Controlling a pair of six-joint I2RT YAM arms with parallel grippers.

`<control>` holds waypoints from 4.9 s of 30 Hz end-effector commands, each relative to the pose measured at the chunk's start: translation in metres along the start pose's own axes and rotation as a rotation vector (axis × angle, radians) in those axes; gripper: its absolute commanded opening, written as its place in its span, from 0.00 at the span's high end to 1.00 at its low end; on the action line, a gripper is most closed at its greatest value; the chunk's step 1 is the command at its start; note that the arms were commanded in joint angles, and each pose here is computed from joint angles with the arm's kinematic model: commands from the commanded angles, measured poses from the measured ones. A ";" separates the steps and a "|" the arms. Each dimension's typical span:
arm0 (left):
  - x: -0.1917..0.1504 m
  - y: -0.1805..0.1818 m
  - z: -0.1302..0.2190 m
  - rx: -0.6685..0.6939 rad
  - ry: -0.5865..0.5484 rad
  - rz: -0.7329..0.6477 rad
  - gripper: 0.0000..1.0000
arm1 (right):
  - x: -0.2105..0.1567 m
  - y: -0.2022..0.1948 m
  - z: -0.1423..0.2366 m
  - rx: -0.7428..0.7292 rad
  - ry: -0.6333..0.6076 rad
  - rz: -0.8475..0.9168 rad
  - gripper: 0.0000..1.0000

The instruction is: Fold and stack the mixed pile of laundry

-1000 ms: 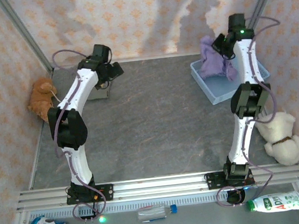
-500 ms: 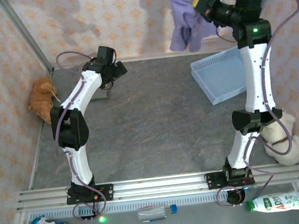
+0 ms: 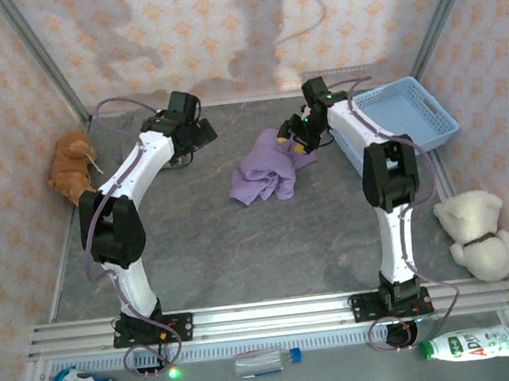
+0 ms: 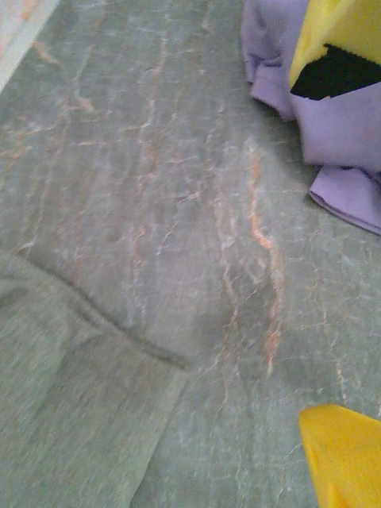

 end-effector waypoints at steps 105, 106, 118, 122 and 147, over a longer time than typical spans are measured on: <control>0.038 0.080 0.177 -0.108 -0.364 0.136 1.00 | -0.138 0.126 -0.059 0.075 0.186 0.610 1.00; 0.041 0.084 0.179 -0.103 -0.372 0.144 1.00 | -0.129 0.133 -0.041 0.096 0.151 0.592 1.00; 0.108 0.091 0.247 -0.152 -0.549 0.127 1.00 | 0.003 0.185 0.277 0.349 -0.586 0.462 1.00; 0.137 0.079 0.304 -0.235 -0.682 0.124 1.00 | 0.003 0.187 0.344 0.426 -0.722 0.453 1.00; 0.203 -0.008 0.122 -0.123 -0.375 0.053 1.00 | 0.056 0.034 0.232 -0.145 -0.677 0.041 1.00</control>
Point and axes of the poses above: each hand's point on the last joint's axis, 136 mm out from that joint toward the fingers, its own z axis back along the fingers, its own y axis along the line the jaws close on, x = y × z, the point moved 3 cm from there along z, back along the fingers, and after that the axes turned 12 degrees about z, right-handed, at the moved point
